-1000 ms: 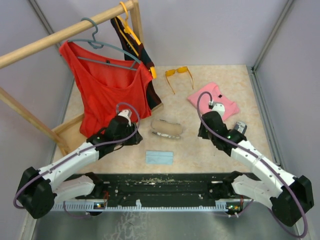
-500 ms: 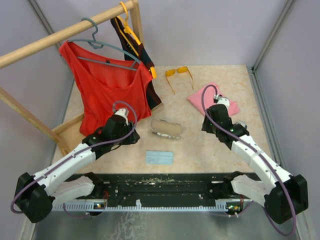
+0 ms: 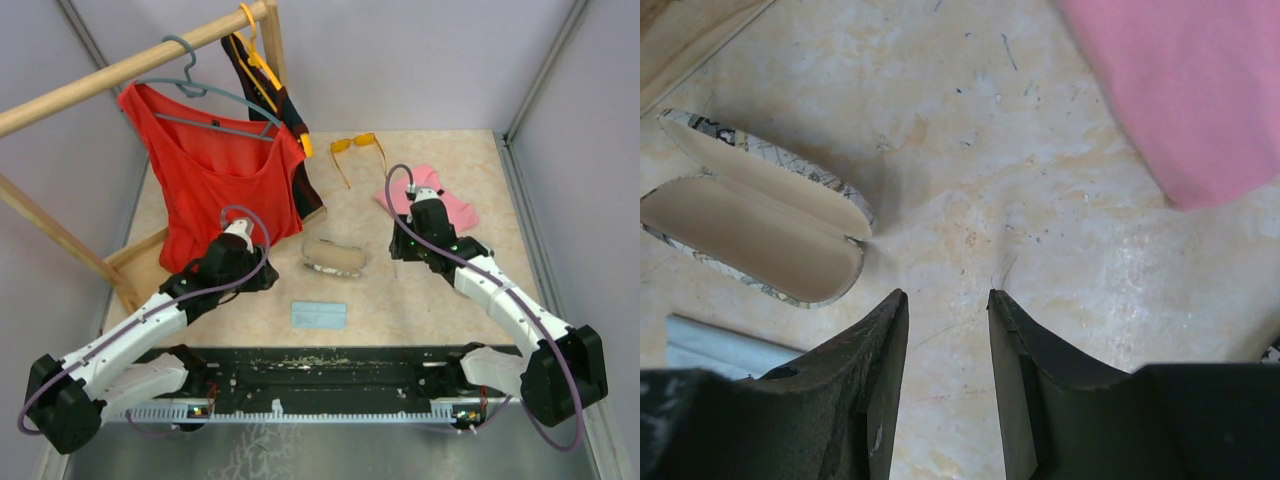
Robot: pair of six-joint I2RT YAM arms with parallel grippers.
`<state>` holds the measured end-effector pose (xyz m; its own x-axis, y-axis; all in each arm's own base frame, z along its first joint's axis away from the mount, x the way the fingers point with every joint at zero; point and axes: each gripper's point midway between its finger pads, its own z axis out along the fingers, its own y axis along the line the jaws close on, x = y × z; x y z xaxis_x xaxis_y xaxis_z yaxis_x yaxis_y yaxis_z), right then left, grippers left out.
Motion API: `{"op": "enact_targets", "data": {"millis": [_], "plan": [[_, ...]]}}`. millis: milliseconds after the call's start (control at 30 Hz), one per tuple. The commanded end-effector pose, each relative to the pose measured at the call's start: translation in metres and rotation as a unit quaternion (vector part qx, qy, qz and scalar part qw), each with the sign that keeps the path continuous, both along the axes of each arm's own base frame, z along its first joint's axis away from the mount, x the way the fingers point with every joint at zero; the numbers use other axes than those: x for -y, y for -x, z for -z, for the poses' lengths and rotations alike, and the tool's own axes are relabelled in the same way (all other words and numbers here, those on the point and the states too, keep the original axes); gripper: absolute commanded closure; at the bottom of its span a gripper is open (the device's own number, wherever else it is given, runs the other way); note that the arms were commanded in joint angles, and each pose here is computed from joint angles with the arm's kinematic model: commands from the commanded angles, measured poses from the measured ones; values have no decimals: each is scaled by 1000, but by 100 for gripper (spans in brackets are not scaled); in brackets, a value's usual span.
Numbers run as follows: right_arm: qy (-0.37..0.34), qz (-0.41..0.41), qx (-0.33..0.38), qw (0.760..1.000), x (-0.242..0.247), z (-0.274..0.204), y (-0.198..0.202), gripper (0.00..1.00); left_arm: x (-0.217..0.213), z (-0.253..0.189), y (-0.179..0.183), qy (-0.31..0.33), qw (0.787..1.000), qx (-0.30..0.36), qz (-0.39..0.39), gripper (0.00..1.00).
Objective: Organize the sunglasses
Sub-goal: Pick up the glasses cleaning cloth from the center of the board.
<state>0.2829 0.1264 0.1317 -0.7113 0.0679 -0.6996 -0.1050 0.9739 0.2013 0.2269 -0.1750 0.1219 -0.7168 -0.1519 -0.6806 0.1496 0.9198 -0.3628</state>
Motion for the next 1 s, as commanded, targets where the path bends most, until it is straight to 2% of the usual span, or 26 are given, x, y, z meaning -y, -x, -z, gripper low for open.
{"op": "enact_targets", "data": {"millis": [0, 333, 633, 967], "plan": [[-24, -56, 39, 997, -21, -32, -18, 61, 5, 2, -8, 13, 1000, 13, -1, 48], [-50, -88, 4, 995, -63, -6, 29, 60, 41, 39, -7, 48, 997, -42, 53, 48], [-96, -126, -28, 987, -117, 36, 93, 55, 40, 65, 10, 34, 994, -71, 82, 47], [-70, -141, -60, 986, -146, 68, 97, 55, 40, 77, 23, 45, 991, -87, 89, 50]]}}
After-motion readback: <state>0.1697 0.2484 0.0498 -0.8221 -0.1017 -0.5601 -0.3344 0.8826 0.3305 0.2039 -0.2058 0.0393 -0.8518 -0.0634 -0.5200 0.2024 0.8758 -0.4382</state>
